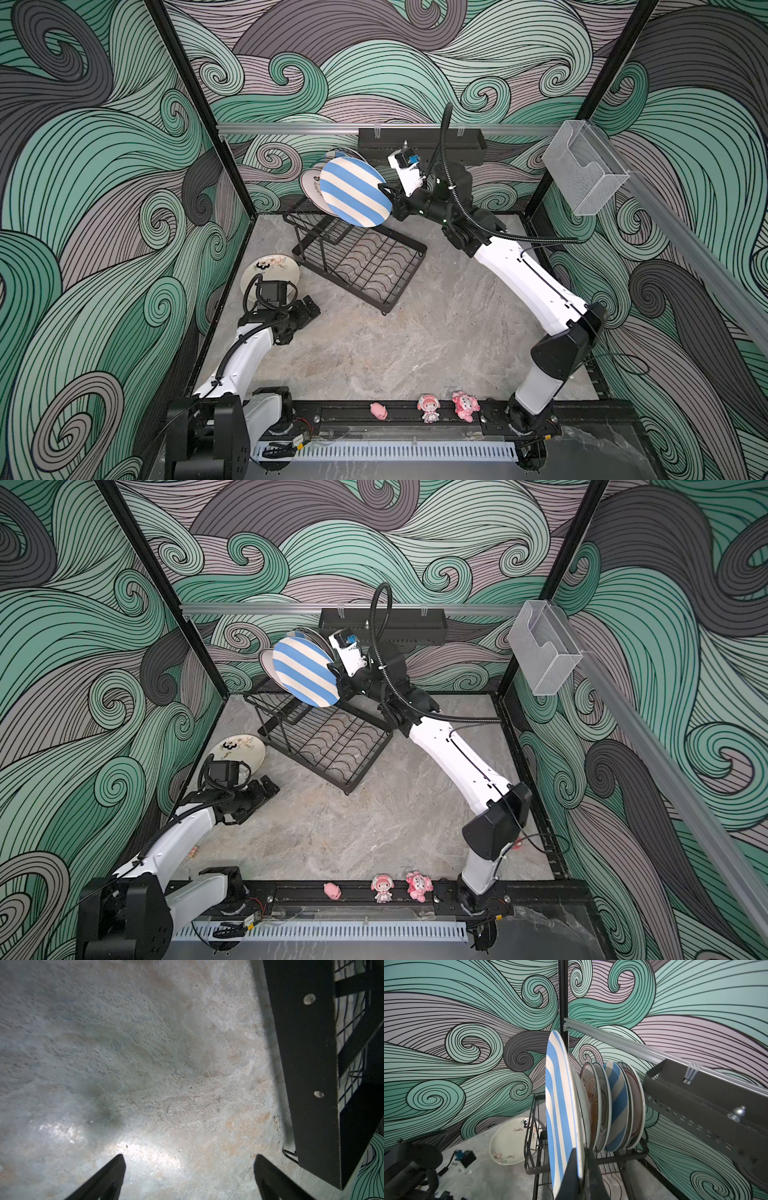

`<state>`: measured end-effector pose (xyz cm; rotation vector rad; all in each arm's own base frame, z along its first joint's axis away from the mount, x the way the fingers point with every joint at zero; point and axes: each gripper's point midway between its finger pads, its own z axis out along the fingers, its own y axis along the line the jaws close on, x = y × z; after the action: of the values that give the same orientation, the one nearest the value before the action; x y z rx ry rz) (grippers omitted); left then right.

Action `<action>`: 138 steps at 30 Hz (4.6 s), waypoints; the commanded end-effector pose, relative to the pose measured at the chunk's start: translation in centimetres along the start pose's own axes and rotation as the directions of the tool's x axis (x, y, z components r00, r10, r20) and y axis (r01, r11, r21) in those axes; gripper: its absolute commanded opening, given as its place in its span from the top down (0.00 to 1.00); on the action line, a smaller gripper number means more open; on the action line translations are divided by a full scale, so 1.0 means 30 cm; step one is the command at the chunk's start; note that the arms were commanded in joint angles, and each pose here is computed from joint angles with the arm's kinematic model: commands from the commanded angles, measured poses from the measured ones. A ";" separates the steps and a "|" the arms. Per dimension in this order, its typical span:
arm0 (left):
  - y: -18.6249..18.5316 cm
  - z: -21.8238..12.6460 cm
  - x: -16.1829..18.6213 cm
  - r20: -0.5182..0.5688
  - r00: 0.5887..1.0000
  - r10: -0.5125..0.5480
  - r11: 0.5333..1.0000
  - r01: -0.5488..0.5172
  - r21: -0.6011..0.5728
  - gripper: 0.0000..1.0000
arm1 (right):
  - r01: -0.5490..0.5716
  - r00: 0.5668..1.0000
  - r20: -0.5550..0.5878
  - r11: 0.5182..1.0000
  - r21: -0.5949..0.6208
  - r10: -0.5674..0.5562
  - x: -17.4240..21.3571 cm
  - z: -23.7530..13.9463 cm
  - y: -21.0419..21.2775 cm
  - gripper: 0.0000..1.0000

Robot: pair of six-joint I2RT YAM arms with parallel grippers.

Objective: Load the plates into the dish rack
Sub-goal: 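Lift the striped plate upright with the right gripper while the left gripper releases, then lower the striped plate into the front rack slot with the right gripper, then hold the striped plate in the rack slot, adjusting it with the right gripper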

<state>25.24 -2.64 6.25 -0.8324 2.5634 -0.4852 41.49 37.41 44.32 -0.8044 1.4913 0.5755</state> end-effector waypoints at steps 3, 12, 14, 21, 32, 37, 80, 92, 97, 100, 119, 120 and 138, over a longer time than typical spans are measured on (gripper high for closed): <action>-0.001 -0.006 0.005 0.001 1.000 0.008 1.000 -0.008 0.011 0.01 | 0.103 0.981 0.162 0.993 0.050 -0.110 -0.138 0.065 0.006 1.00; 0.009 0.004 0.014 -0.006 1.000 0.006 1.000 -0.006 0.004 0.02 | 0.130 0.975 0.179 0.991 0.038 -0.134 -0.121 0.198 0.003 1.00; 0.016 0.010 0.018 -0.007 1.000 0.005 1.000 -0.005 -0.001 0.01 | 0.130 0.975 0.177 0.991 0.030 -0.133 -0.118 0.217 0.003 1.00; 0.025 0.018 0.021 -0.008 1.000 0.002 1.000 -0.002 -0.009 0.01 | 0.126 0.979 0.158 0.992 0.013 -0.126 -0.087 0.267 0.003 1.00; 0.035 0.019 0.024 -0.011 1.000 0.003 1.000 -0.003 -0.023 0.01 | 0.080 0.990 0.114 0.997 0.017 -0.082 -0.006 0.318 -0.007 1.00; 0.034 0.019 0.024 -0.009 1.000 0.003 1.000 -0.004 -0.022 0.01 | 0.068 0.992 0.100 0.997 0.042 -0.072 0.015 0.330 -0.023 1.00; 0.009 -0.001 0.014 0.010 1.000 0.011 1.000 -0.011 0.012 0.01 | -0.026 0.999 -0.027 0.995 0.095 0.028 0.101 0.299 0.024 1.00; 0.006 -0.004 0.012 0.014 1.000 0.012 1.000 -0.012 0.015 0.01 | 0.078 0.996 0.034 0.987 0.139 -0.084 -0.053 0.252 0.023 1.00; 0.005 -0.005 0.010 0.017 1.000 0.010 1.000 -0.010 0.017 0.01 | 0.071 0.993 0.089 0.989 0.132 -0.083 -0.142 0.200 0.033 1.00; 0.006 -0.005 0.013 0.014 1.000 0.010 1.000 -0.011 0.016 0.01 | 0.049 0.994 0.095 0.993 0.107 -0.059 -0.150 0.187 0.046 1.00; 0.002 -0.009 0.008 0.015 1.000 0.014 1.000 -0.014 0.016 0.01 | 0.033 0.999 0.035 0.990 0.136 -0.038 -0.015 0.283 0.019 1.00; 0.002 -0.009 0.007 0.015 1.000 0.014 1.000 -0.014 0.016 0.01 | 0.031 0.999 0.029 0.991 0.133 -0.035 -0.006 0.288 0.020 1.00; -0.013 -0.021 -0.023 0.037 0.999 0.018 1.000 -0.018 0.015 0.01 | -0.003 0.998 -0.058 0.992 0.129 0.010 0.152 0.352 -0.005 1.00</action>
<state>24.62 -2.66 5.71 -0.8307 2.5618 -0.4844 47.07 45.31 38.93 -0.7615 1.5777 0.4705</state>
